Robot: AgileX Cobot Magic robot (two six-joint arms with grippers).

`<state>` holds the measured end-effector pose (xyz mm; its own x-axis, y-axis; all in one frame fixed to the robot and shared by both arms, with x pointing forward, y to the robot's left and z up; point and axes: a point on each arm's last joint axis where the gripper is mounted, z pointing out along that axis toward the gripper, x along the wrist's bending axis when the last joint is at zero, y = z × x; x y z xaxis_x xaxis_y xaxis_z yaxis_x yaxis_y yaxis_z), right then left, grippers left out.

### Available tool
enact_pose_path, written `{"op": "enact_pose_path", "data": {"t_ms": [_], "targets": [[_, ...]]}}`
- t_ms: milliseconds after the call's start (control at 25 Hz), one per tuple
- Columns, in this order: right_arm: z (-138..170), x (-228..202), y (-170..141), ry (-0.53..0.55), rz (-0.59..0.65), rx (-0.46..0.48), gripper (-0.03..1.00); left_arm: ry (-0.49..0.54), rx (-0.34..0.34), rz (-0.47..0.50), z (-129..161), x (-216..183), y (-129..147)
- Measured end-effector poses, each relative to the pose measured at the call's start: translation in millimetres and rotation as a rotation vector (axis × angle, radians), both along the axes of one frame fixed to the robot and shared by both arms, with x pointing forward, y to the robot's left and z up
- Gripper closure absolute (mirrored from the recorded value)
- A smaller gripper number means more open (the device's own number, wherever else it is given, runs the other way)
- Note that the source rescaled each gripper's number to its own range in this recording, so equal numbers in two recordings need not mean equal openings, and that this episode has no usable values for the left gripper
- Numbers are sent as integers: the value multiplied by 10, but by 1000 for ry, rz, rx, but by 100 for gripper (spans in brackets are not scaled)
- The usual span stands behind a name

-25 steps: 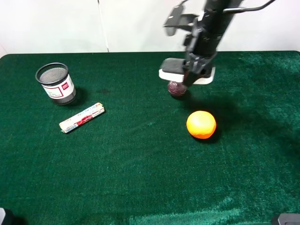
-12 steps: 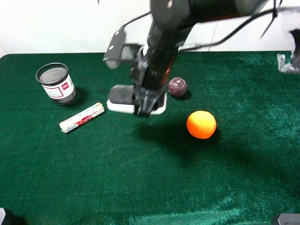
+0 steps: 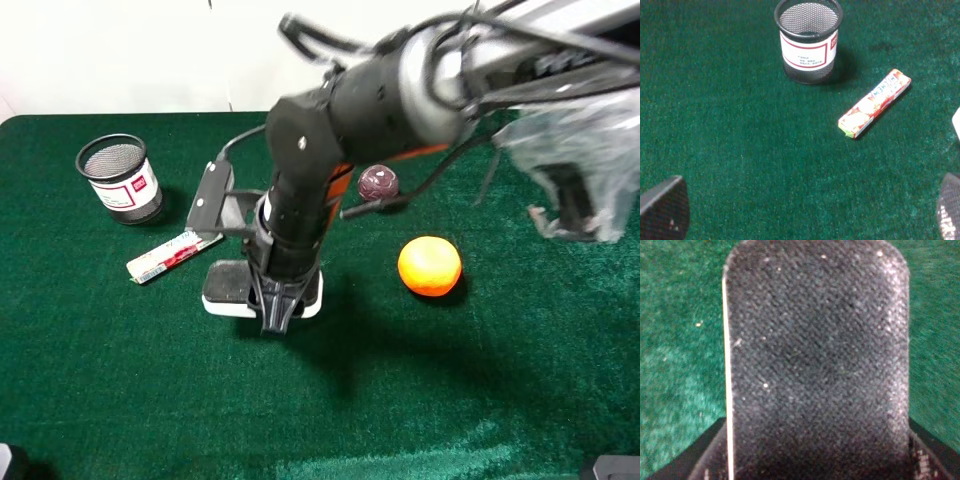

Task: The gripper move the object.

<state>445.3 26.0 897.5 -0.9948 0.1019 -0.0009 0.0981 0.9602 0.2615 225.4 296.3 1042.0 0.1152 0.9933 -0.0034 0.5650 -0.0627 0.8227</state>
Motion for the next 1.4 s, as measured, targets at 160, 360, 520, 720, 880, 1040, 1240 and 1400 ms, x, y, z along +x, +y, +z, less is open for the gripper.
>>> {"op": "enact_pose_path", "data": {"t_ms": [160,360,520,720,880,1040,1240,1400], "targets": [[-175,24,29,-6,-6,-5,97,0,0,0,0,0,0],[-301,41,40,-11,-8,-11,97,0,0,0,0,0,0],[-393,48,41,-16,-11,-13,97,0,0,0,0,0,0],[-400,50,44,-18,-13,-10,97,0,0,0,0,0,0],[-405,50,44,-16,-13,-11,97,0,0,0,0,0,0],[-403,50,46,-16,-13,-11,97,0,0,0,0,0,0],[-403,50,45,-15,-13,-12,97,0,0,0,0,0,0],[-396,48,46,-14,-16,-9,70,0,0,0,0,0,0]]}}
